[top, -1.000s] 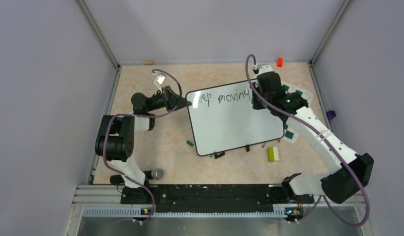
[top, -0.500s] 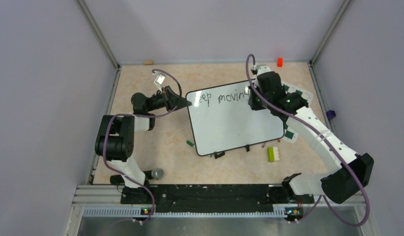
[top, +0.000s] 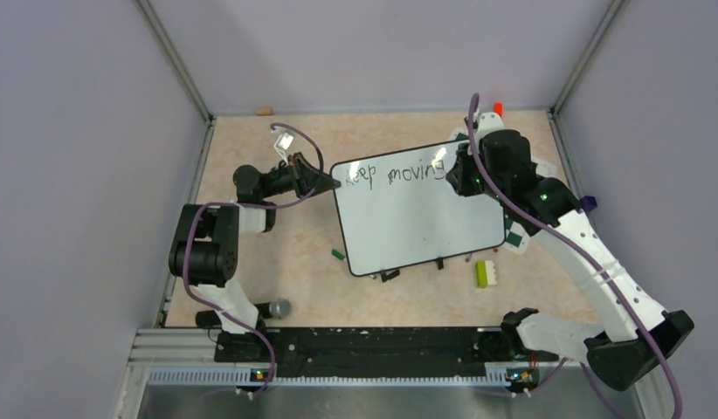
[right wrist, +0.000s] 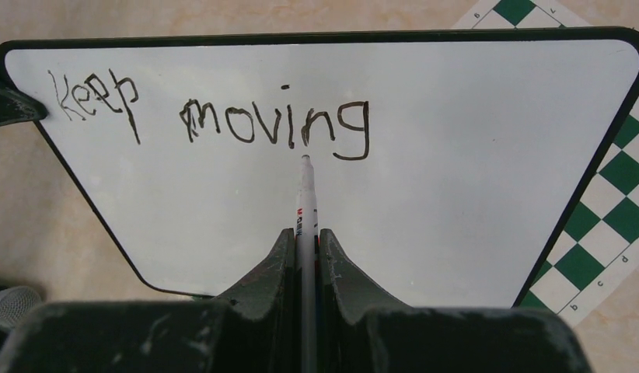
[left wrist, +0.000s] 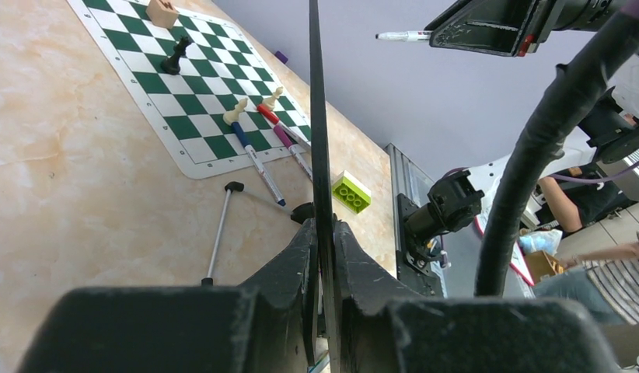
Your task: Write a sentence on the whiteboard
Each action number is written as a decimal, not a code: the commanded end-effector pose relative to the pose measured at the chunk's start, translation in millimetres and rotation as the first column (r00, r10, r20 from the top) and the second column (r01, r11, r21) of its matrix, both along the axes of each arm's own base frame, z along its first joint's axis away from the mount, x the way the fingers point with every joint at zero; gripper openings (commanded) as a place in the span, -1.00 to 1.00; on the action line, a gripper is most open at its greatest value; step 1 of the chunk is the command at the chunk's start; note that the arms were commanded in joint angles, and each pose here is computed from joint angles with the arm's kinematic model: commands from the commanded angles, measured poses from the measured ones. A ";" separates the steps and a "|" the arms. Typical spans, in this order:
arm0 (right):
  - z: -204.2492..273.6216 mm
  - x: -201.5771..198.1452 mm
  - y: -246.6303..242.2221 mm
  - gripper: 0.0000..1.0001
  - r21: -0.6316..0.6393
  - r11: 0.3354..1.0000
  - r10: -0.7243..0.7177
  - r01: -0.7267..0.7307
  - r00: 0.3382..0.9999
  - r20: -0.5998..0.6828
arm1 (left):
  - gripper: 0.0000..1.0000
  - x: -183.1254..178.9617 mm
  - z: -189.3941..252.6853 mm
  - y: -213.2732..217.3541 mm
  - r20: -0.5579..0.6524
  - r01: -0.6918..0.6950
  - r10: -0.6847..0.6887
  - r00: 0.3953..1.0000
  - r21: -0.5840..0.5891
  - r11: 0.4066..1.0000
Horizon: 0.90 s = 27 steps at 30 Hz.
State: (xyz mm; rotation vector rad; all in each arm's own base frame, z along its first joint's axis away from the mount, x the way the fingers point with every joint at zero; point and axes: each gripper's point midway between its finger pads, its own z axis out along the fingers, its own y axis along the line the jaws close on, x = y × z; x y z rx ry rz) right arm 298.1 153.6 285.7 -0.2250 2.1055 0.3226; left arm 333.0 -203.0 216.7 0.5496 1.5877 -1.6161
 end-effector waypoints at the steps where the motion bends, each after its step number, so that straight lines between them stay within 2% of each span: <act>1: 26.3 -3.1 1.3 -1.00 0.044 0.999 0.027 -0.030 0.997 0.069 | -0.73 -15.3 0.6 -4.3 0.123 0.052 -0.056 0.991 0.033 0.998; 15: 24.4 -8.6 3.6 -1.00 0.070 0.996 0.054 -0.062 0.992 0.115 | -0.73 -6.9 -19.0 -4.0 0.088 -0.005 -0.003 0.996 0.095 0.995; 20: 17.4 -8.6 2.7 -1.00 0.067 0.996 0.047 -0.054 0.994 0.102 | -0.76 -9.2 -40.9 -0.5 0.054 -0.050 0.040 0.998 0.200 0.979; 24: 15.4 -10.6 -2.8 -1.00 0.057 0.998 0.028 -0.034 0.994 0.103 | -0.79 -13.2 -58.6 7.6 0.075 -0.110 0.089 0.993 0.354 0.929; 27: 12.8 -11.8 -4.2 -1.00 0.056 0.998 0.023 -0.029 0.995 0.097 | -0.79 -17.4 -57.2 7.5 0.109 -0.091 0.054 0.993 0.370 0.925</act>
